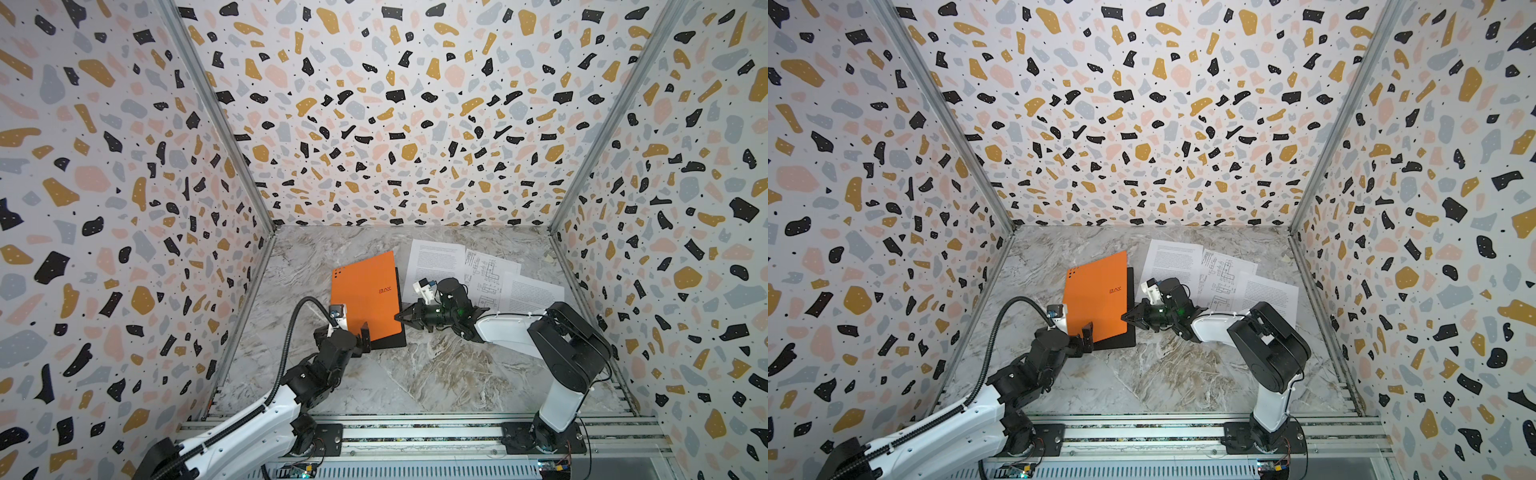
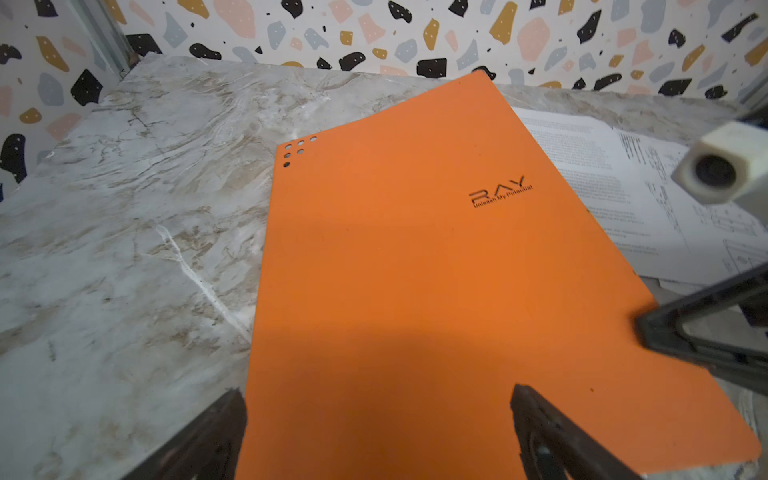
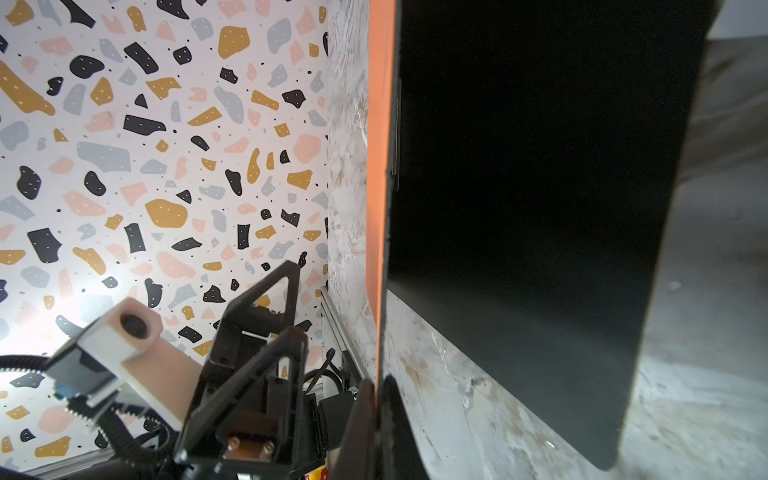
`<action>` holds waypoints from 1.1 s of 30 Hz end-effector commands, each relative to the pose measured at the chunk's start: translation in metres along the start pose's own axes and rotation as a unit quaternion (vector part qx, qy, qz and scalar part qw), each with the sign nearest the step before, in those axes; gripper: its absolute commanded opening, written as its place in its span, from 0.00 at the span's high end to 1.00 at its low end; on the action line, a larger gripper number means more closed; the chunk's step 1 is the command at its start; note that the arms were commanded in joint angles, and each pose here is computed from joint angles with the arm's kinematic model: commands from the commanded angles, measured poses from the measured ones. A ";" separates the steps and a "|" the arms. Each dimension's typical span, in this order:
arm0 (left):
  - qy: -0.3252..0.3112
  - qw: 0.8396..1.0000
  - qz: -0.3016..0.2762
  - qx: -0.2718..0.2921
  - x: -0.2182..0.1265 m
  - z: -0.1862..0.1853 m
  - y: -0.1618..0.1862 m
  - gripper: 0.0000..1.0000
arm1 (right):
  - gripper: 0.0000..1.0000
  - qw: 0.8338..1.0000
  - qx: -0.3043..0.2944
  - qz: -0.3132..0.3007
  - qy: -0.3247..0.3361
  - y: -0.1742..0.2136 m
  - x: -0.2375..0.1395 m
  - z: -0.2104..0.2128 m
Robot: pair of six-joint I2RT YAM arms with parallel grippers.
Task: Put the files into the folder
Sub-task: 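Slide the left gripper under the orange front cover near the robot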
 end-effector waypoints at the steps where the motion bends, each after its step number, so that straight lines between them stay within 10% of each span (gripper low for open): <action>1: -0.049 0.998 -0.035 0.025 -0.007 -0.006 -0.006 0.00 | 1.00 1.000 -0.021 -0.008 -0.019 -0.012 -0.004 0.016; 33: -0.051 0.975 -0.061 0.206 -0.025 -0.084 0.032 0.10 | 1.00 0.998 -0.009 0.006 -0.064 -0.023 -0.012 0.036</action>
Point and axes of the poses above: each gripper's point midway between its finger pads, its own x axis out along the fingers, its own z axis along the line the jaws close on, y = z × x, the point moved 8 cm from there along -x, back along the fingers, and after that the axes turned 3 degrees about x, right-handed, at the moved point
